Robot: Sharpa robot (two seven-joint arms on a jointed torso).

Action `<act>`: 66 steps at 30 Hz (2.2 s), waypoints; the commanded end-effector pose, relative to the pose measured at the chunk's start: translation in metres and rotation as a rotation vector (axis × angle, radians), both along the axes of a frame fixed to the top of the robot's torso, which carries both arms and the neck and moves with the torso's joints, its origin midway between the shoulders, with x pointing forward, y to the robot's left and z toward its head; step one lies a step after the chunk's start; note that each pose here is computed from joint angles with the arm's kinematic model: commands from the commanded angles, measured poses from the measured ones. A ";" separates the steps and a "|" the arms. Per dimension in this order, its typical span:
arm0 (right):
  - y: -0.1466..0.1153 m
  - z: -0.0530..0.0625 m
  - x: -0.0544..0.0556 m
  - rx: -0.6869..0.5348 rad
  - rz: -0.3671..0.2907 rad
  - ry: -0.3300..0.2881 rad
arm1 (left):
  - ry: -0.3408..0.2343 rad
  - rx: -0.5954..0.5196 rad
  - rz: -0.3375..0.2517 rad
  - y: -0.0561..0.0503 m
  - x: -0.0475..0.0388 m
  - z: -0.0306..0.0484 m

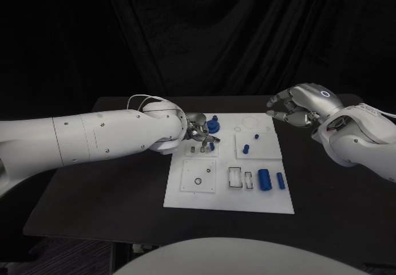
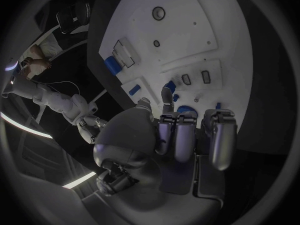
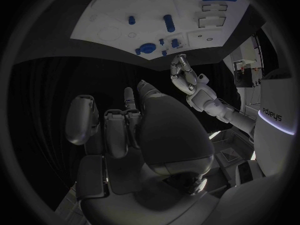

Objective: Assemble the parts on the task board

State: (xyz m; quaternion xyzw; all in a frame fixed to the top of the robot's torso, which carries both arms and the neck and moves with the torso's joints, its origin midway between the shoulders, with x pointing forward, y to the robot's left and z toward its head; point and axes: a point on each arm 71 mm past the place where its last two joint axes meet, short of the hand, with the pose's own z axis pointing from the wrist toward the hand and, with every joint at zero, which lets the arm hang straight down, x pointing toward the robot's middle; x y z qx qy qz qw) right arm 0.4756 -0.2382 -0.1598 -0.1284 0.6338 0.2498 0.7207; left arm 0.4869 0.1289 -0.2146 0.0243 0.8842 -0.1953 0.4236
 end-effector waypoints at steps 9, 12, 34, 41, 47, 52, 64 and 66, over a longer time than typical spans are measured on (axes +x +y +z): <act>-0.004 -0.007 0.002 -0.010 -0.028 0.020 | -0.101 0.116 0.043 0.000 -0.0006 0.0070; -0.004 -0.007 0.002 -0.012 -0.030 0.023 | -0.098 0.129 0.039 -0.001 0.0000 0.0065; -0.004 -0.008 0.003 -0.016 -0.033 0.028 | -0.079 0.188 0.035 -0.018 0.0135 -0.0001; -0.004 -0.008 0.003 -0.016 -0.033 0.028 | -0.082 0.189 0.038 -0.022 0.0169 -0.0017; -0.003 -0.008 0.003 -0.016 -0.032 0.029 | -0.082 0.192 0.044 -0.022 0.0189 -0.0034; -0.003 -0.009 0.004 -0.017 -0.031 0.028 | -0.079 0.196 0.046 -0.023 0.0199 -0.0052; -0.001 -0.009 0.004 -0.016 -0.025 0.027 | -0.054 0.206 0.048 -0.022 0.0178 -0.0169; -0.001 -0.009 0.004 -0.016 -0.025 0.027 | -0.052 0.206 0.048 -0.022 0.0173 -0.0183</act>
